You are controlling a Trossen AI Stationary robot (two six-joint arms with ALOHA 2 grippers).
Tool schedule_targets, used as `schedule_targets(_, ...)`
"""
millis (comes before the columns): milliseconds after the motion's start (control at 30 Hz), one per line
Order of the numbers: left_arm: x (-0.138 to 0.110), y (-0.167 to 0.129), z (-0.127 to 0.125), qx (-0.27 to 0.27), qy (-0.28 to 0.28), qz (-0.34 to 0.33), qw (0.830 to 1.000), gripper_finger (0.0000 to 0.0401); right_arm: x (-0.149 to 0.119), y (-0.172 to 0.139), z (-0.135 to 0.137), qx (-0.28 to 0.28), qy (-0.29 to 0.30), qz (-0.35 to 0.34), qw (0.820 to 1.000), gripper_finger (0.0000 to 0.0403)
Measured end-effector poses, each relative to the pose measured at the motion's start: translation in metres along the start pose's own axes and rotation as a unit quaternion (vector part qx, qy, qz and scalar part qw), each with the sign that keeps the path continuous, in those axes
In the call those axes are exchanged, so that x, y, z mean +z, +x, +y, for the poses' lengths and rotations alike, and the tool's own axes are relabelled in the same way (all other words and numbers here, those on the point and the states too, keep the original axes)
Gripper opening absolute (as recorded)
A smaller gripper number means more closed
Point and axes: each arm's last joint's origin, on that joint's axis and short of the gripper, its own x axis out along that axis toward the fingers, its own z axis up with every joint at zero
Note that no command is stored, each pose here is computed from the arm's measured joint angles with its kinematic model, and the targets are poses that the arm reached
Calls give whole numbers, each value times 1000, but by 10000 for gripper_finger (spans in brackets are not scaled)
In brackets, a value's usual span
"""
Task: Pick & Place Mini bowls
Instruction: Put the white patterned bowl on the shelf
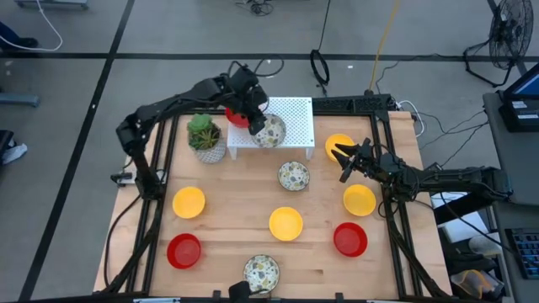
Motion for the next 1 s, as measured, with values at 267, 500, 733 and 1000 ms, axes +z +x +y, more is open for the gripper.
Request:
schedule_targets(267, 20, 7, 8, 2, -1, 21, 1000, 34, 0, 0, 0, 0, 0, 0, 1000, 123)
schedule_targets(500, 17, 22, 15, 16, 1, 51, 999, 10, 0, 0, 0, 0, 0, 0, 1000, 123)
schedule_targets(733, 16, 25, 17, 26, 1, 58, 998, 40, 0, 0, 0, 0, 0, 0, 1000, 123)
schedule_targets(1000, 17, 25, 17, 23, 0, 55, 998, 11, 0, 0, 0, 0, 0, 0, 1000, 123)
